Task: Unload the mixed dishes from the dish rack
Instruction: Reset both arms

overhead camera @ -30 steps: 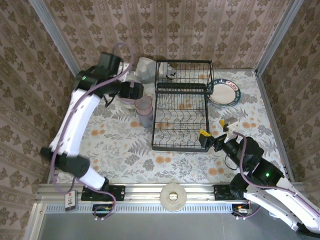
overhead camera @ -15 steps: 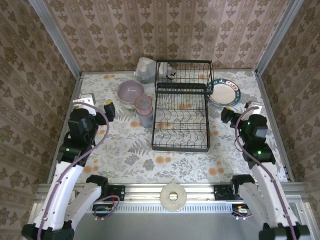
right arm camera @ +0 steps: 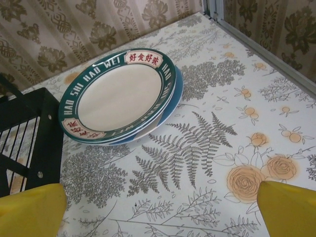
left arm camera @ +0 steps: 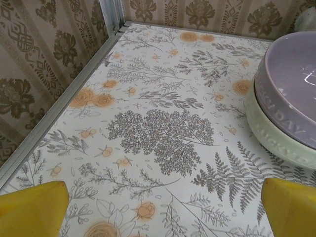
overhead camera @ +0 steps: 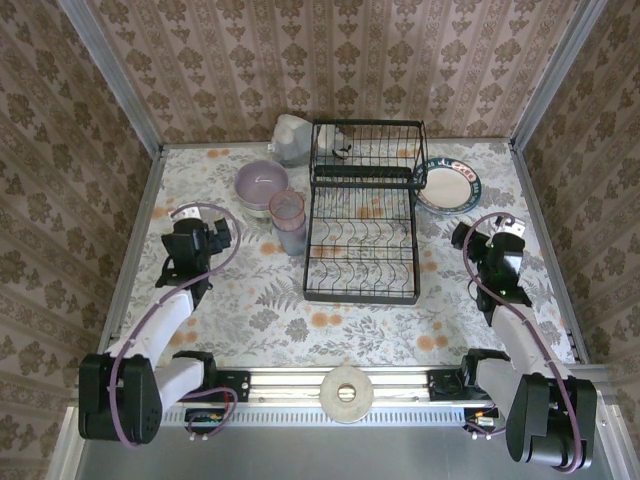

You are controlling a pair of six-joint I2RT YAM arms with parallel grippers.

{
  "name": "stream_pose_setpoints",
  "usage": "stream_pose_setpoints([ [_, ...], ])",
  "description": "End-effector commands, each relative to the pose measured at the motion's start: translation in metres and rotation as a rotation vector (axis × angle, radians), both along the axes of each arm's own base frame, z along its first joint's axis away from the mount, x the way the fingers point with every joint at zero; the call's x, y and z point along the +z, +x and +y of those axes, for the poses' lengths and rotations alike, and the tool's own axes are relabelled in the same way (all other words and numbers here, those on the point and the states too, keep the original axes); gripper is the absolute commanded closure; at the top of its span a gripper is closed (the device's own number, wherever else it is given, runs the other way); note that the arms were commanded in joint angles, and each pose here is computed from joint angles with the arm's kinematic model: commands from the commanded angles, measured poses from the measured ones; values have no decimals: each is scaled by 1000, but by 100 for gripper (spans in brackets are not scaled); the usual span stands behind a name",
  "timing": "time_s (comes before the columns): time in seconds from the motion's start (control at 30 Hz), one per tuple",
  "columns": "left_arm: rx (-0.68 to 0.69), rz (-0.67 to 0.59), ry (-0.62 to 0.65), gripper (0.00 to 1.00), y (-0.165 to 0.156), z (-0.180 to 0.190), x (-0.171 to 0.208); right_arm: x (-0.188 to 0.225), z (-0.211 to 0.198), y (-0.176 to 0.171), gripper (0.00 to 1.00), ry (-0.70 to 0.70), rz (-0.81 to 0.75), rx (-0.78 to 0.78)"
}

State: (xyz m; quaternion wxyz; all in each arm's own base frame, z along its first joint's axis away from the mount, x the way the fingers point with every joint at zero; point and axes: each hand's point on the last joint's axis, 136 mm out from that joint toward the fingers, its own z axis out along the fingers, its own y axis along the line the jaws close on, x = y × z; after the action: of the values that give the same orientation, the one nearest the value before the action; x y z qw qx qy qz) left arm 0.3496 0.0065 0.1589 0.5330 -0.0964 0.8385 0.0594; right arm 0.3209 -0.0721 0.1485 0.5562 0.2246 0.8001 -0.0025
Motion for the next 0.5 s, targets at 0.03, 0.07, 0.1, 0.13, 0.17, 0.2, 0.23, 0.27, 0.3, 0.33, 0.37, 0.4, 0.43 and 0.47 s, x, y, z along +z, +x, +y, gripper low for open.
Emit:
stream_pose_setpoints([
  [0.03,2,-122,43,0,14,3,17,6,-8,5,0,-63,-66,-17],
  [0.07,-1,-135,52,0,15,4,17,5,-8,5,0,-65,-68,-16],
  [0.1,-6,-146,58,0,16,3,14,2,-8,5,0,-68,-67,-17],
  [0.13,-14,-156,64,0,18,2,13,0,-8,7,0,-70,-66,-12],
  [0.17,-31,-157,76,0,19,0,11,-2,-8,8,0,-71,-62,-11],
  [0.2,-41,-153,84,0,21,-1,10,-3,-8,9,0,-68,-63,-8],
  [0.23,-42,-150,88,0,22,-1,8,-5,-7,10,0,-67,-68,-6],
  [0.27,-41,-148,90,0,24,-1,4,-7,-7,10,0,-67,-75,-3],
  [0.3,-43,-149,99,0,26,-1,2,-8,-7,11,0,-68,-82,-2],
  [0.33,-38,-150,114,0,28,0,2,-10,-7,12,0,-68,-91,-3],
  [0.37,-44,-139,107,0,30,-1,1,-12,-7,13,0,-70,-99,-3],
  [0.4,-53,-156,123,0,33,-2,3,-14,-7,13,0,-70,-105,-4],
  [0.43,-66,-170,127,0,35,-4,6,-16,-7,15,0,-71,-107,-2],
  [0.47,-71,-179,136,0,37,-4,7,-19,-7,16,0,-69,-102,-1],
])
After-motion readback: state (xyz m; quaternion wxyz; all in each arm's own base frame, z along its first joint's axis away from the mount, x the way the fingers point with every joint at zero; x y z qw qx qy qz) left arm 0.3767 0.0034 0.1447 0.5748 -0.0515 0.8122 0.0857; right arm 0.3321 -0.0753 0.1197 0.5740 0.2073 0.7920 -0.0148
